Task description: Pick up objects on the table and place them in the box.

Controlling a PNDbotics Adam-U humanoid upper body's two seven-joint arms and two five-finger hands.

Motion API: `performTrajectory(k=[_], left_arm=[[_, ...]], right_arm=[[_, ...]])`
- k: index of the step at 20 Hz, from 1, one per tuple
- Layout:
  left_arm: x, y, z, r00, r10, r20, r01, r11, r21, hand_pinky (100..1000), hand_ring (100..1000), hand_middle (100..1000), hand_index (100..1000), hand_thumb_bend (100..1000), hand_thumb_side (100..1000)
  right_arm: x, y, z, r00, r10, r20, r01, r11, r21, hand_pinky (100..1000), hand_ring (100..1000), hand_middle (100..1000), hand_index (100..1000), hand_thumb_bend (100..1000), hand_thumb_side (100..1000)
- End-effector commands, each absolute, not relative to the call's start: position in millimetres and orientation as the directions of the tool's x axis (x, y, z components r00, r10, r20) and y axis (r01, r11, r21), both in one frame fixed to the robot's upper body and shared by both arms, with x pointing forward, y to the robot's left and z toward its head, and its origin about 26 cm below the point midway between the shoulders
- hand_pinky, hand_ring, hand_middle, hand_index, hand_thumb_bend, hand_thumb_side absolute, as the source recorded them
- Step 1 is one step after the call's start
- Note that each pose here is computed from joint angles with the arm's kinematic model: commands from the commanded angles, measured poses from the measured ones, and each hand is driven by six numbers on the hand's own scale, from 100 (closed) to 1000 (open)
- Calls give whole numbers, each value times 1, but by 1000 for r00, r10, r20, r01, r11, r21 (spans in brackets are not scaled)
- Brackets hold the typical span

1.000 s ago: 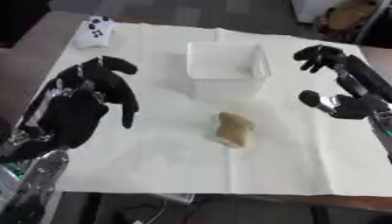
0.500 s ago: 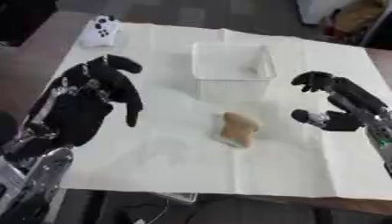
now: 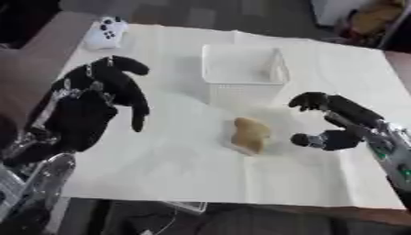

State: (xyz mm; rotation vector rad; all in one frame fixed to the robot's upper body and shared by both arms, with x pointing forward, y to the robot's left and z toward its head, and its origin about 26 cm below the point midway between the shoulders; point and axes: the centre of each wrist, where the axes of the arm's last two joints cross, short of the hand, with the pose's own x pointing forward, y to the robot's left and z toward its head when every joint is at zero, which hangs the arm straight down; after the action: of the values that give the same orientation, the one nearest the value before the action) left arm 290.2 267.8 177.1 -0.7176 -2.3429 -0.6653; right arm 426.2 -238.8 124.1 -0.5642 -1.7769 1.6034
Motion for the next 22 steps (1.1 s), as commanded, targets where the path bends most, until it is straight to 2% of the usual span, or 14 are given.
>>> performTrajectory(k=[1, 8, 9, 10, 11, 15, 22], left_arm=[[289, 268, 187, -692, 329, 642, 624, 720, 303, 322, 556, 767, 754, 532, 858], [289, 267, 187, -691, 333, 642, 626, 719, 301, 322, 556, 768, 754, 533, 858], [289, 267, 187, -690, 333, 642, 627, 719, 301, 322, 556, 768, 754, 533, 857], [289, 267, 187, -690, 334, 642, 627, 718, 301, 322, 556, 768, 754, 534, 856], [289, 267, 187, -690, 335, 641, 628, 718, 300, 322, 556, 767, 754, 535, 855], [289, 267, 187, -689, 338, 641, 628, 719, 297, 322, 556, 767, 754, 535, 854], [290, 266, 188, -689, 341, 639, 632, 715, 299, 323, 557, 767, 754, 536, 851]], right_arm=[[432, -226, 134, -699, 690, 186, -105, 158, -982, 720, 724, 832, 894, 712, 1000], [434, -203, 131, -724, 660, 200, -125, 160, -979, 719, 726, 835, 893, 720, 1000], [434, -201, 131, -725, 660, 197, -124, 156, -980, 590, 650, 796, 883, 723, 1000], [435, -199, 131, -726, 660, 193, -123, 152, -981, 541, 626, 779, 884, 726, 1000], [435, -197, 131, -726, 662, 187, -120, 146, -982, 543, 629, 777, 886, 730, 1000], [436, -188, 130, -726, 667, 169, -110, 130, -985, 649, 686, 798, 896, 743, 1000], [437, -179, 129, -727, 674, 131, -62, 125, -990, 718, 734, 812, 891, 735, 1000]])
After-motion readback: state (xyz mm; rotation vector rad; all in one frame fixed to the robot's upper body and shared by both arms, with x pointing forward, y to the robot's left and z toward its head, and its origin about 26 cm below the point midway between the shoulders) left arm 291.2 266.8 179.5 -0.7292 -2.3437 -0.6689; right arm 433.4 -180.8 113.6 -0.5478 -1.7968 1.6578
